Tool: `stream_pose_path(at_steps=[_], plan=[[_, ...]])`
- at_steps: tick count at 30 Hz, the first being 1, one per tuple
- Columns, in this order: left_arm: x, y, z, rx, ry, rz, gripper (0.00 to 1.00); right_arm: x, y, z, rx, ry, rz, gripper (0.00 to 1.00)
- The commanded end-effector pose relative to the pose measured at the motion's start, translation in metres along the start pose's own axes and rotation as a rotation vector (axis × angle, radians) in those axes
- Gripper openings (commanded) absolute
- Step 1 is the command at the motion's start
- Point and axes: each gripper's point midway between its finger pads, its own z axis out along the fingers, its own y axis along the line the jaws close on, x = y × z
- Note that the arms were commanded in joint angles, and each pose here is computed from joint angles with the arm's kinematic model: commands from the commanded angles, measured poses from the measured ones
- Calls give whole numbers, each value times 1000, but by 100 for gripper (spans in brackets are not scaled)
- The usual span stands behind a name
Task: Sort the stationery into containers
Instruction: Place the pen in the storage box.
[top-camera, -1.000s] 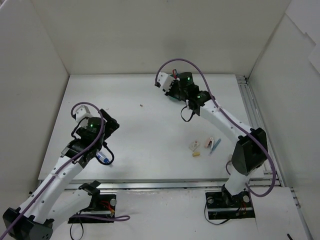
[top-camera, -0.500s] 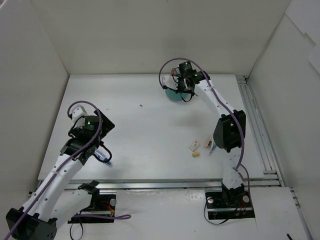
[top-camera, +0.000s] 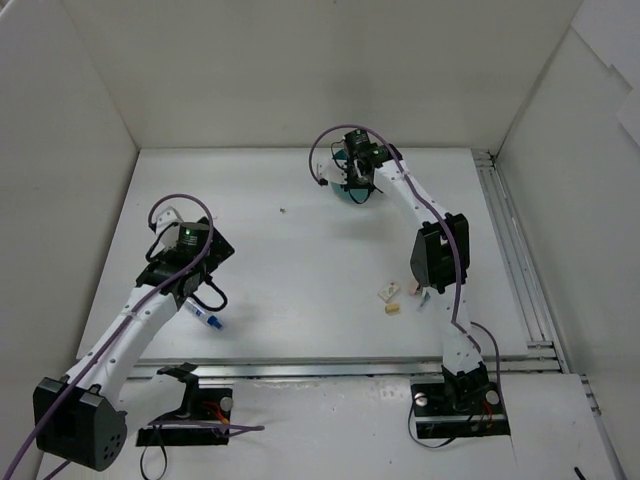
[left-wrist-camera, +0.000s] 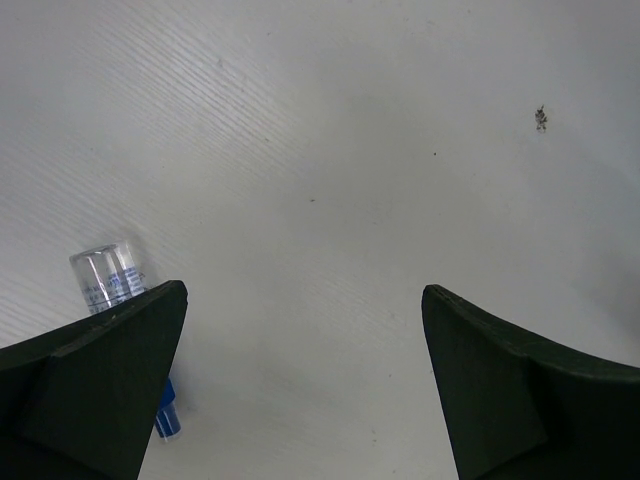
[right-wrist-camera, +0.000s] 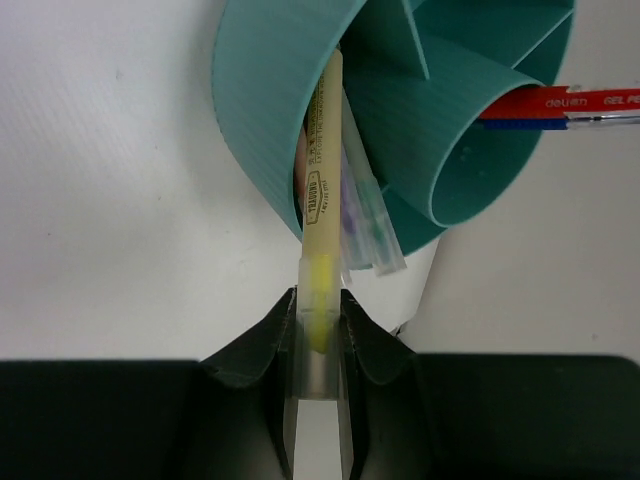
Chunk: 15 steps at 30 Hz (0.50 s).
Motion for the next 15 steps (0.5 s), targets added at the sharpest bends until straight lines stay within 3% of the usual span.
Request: stream_pose_path(at_steps=[1, 4, 5, 7, 10, 15], plan=[[-8, -18, 4, 51, -2, 4, 100, -3, -29, -12, 101, 6, 6, 0], [-9, -20, 8, 45, 11, 10, 100, -7, -32, -8, 121, -2, 19, 15], [-10, -22, 8, 54, 9, 9, 100, -8, -34, -8, 133, -7, 33, 27], [-10, -24, 8, 59, 15, 18, 100, -9, -40, -12, 154, -8, 43, 39], [-11, -28, 8, 76, 18, 24, 100, -13, -48, -28, 185, -24, 63, 46], [-12, -34, 3, 110, 16, 25, 100, -27, -62, -74, 250, -96, 121, 69]])
